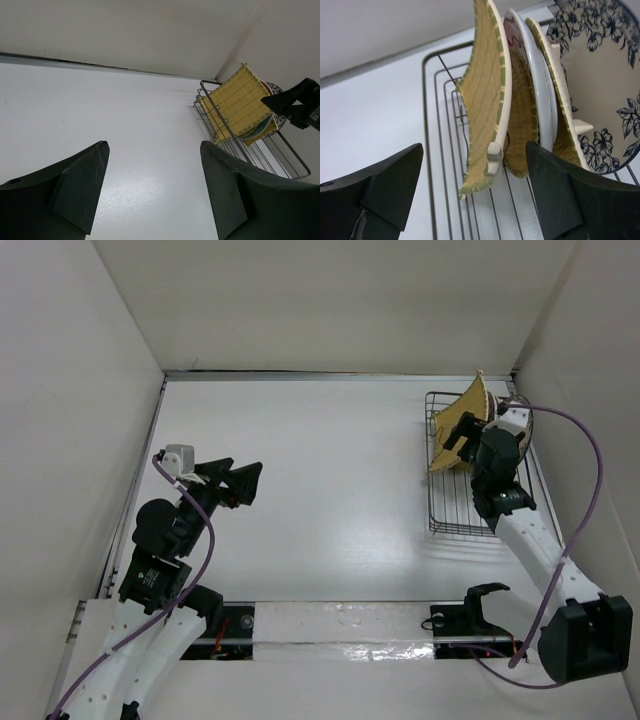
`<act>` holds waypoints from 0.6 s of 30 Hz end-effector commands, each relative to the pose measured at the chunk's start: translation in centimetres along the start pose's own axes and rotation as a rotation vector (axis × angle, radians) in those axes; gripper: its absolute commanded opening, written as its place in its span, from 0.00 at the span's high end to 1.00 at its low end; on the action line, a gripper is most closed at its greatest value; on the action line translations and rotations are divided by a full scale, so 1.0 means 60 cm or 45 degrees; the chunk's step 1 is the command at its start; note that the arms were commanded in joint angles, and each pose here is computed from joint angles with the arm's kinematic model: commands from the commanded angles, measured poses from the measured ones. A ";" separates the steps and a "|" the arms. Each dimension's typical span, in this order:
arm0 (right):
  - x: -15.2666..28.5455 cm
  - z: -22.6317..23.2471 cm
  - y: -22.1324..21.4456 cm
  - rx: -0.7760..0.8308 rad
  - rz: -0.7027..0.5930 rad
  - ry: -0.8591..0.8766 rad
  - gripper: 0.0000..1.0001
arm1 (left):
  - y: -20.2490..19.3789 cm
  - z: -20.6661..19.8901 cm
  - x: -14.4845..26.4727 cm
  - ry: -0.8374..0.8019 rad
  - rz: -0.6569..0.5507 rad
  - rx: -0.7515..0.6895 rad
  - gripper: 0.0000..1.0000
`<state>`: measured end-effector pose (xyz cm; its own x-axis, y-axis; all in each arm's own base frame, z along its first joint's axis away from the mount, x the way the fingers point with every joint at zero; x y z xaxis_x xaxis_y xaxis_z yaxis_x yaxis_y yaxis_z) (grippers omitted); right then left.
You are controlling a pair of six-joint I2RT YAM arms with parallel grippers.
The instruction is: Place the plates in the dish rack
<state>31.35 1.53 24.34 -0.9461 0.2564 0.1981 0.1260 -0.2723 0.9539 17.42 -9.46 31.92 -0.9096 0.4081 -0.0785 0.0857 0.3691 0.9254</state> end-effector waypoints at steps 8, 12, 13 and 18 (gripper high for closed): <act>0.115 0.099 0.101 -0.185 -0.088 0.594 0.05 | 0.012 0.003 0.004 0.021 -0.068 -0.025 0.28; 0.151 0.153 0.092 -0.177 -0.033 0.869 0.00 | 0.019 0.006 0.011 0.038 -0.102 -0.035 0.27; 0.163 0.168 0.088 -0.168 -0.008 0.963 0.00 | 0.020 0.010 0.012 0.053 -0.110 -0.037 0.26; 0.228 0.244 0.073 -0.159 0.022 1.362 0.00 | 0.021 0.015 0.012 0.070 -0.120 -0.041 0.26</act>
<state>25.23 14.29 31.45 -0.8611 -0.5084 -0.0074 0.2042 -0.3591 0.9107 17.05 -8.25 32.58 -0.9308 0.3456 -0.1191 0.0229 0.3803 0.9246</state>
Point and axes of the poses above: each gripper's point midway between its finger pads, its own x axis back along the fingers, its own z axis along the line the jaws close on, y = z × x, the point moved 6 cm from there along x, back along the fingers, and after that the axes turned 2 degrees about -x, right-handed, at the moved point
